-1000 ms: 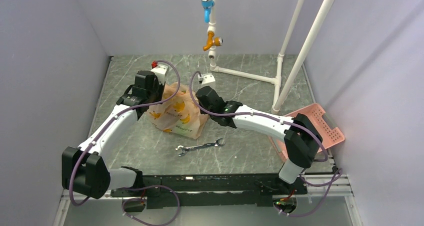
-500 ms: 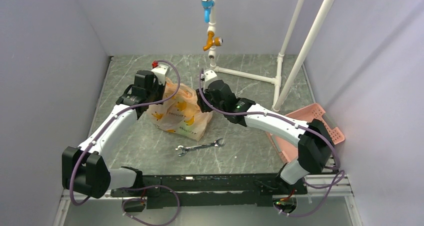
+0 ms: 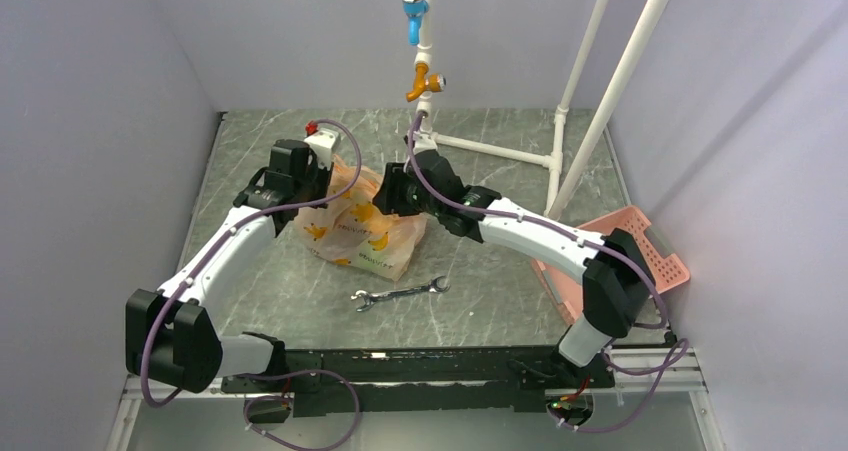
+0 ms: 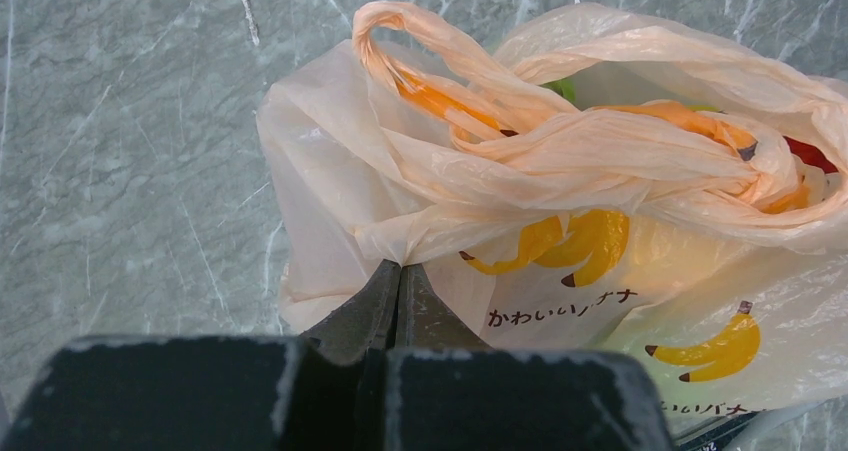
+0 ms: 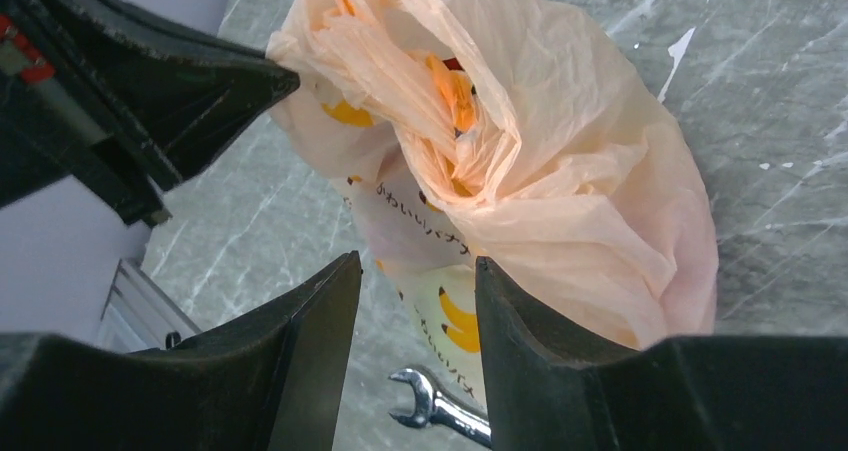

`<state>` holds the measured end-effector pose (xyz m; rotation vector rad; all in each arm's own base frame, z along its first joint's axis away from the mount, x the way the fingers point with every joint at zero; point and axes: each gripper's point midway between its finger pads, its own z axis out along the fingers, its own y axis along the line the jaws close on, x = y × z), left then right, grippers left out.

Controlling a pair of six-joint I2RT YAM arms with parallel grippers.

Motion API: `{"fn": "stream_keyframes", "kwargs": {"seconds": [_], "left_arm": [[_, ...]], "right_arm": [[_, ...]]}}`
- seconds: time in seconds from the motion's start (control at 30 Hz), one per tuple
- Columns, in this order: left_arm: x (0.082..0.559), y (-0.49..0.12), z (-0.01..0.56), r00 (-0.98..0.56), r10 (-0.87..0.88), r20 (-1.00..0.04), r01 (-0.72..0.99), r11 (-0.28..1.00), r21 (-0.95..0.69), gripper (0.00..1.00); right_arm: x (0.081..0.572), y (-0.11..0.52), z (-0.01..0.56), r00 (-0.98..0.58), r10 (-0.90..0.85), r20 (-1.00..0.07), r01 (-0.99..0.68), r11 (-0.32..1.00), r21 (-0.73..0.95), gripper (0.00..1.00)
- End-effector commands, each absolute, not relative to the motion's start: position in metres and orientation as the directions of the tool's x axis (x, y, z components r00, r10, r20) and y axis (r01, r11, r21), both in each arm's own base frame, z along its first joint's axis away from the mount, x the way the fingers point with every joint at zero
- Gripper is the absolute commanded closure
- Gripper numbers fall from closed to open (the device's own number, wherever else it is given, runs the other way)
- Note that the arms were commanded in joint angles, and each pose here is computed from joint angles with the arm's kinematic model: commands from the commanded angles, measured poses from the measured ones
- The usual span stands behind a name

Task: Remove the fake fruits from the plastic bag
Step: Untie the plastic bag at the center of the board.

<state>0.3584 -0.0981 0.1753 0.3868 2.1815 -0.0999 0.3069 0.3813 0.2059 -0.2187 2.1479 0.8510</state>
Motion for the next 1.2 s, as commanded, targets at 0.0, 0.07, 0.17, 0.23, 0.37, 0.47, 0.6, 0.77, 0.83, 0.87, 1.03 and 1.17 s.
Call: {"fn": "stream_keyframes", "kwargs": {"seconds": [0.0,0.07,0.17,0.23,0.37,0.47,0.6,0.77,0.83,0.87,1.03,1.17], "left_arm": [[0.365,-0.103,0.190,-0.524,0.235,-0.818,0.328,0.943,0.061,1.00],[0.365,-0.103,0.192,-0.518,0.232,-0.824,0.329,0.943,0.058,1.00],[0.366,-0.103,0.193,-0.516,0.229,-0.825,0.328,0.943,0.057,1.00],[0.366,-0.105,0.192,-0.519,0.230,-0.823,0.335,0.941,0.052,1.00],[0.366,-0.106,0.191,-0.523,0.231,-0.820,0.339,0.940,0.048,1.00],[0.365,-0.106,0.191,-0.519,0.228,-0.823,0.338,0.940,0.047,1.00],[0.365,-0.105,0.194,-0.515,0.227,-0.827,0.334,0.941,0.051,1.00],[0.365,-0.104,0.194,-0.513,0.224,-0.829,0.327,0.944,0.053,1.00],[0.366,-0.102,0.193,-0.517,0.224,-0.826,0.317,0.947,0.058,1.00],[0.366,-0.102,0.194,-0.519,0.221,-0.826,0.314,0.948,0.057,1.00],[0.370,-0.087,0.191,-0.538,0.210,-0.816,0.234,0.968,0.095,1.00],[0.370,-0.084,0.191,-0.542,0.206,-0.815,0.217,0.971,0.101,1.00]], "right_arm": [[0.327,0.387,0.216,-0.659,0.195,-0.727,-0.336,0.788,0.516,0.50],[0.331,0.384,0.205,-0.655,0.160,-0.739,-0.327,0.821,0.468,0.48],[0.337,0.377,0.197,-0.649,0.151,-0.746,-0.292,0.856,0.427,0.39],[0.342,0.371,0.196,-0.635,0.175,-0.753,-0.258,0.870,0.420,0.38],[0.352,0.369,0.191,-0.619,0.196,-0.760,-0.209,0.892,0.400,0.37],[0.357,0.373,0.182,-0.636,0.169,-0.753,-0.199,0.907,0.371,0.38],[0.354,0.381,0.176,-0.642,0.162,-0.749,-0.219,0.898,0.382,0.43],[0.349,0.373,0.180,-0.626,0.169,-0.761,-0.222,0.897,0.382,0.66],[0.347,0.367,0.185,-0.606,0.173,-0.776,-0.232,0.895,0.381,0.78],[0.345,0.364,0.189,-0.596,0.172,-0.784,-0.241,0.893,0.379,0.82],[0.339,0.341,0.199,-0.542,0.160,-0.825,-0.275,0.894,0.354,0.95],[0.339,0.327,0.206,-0.530,0.154,-0.834,-0.397,0.824,0.405,1.00]]}}
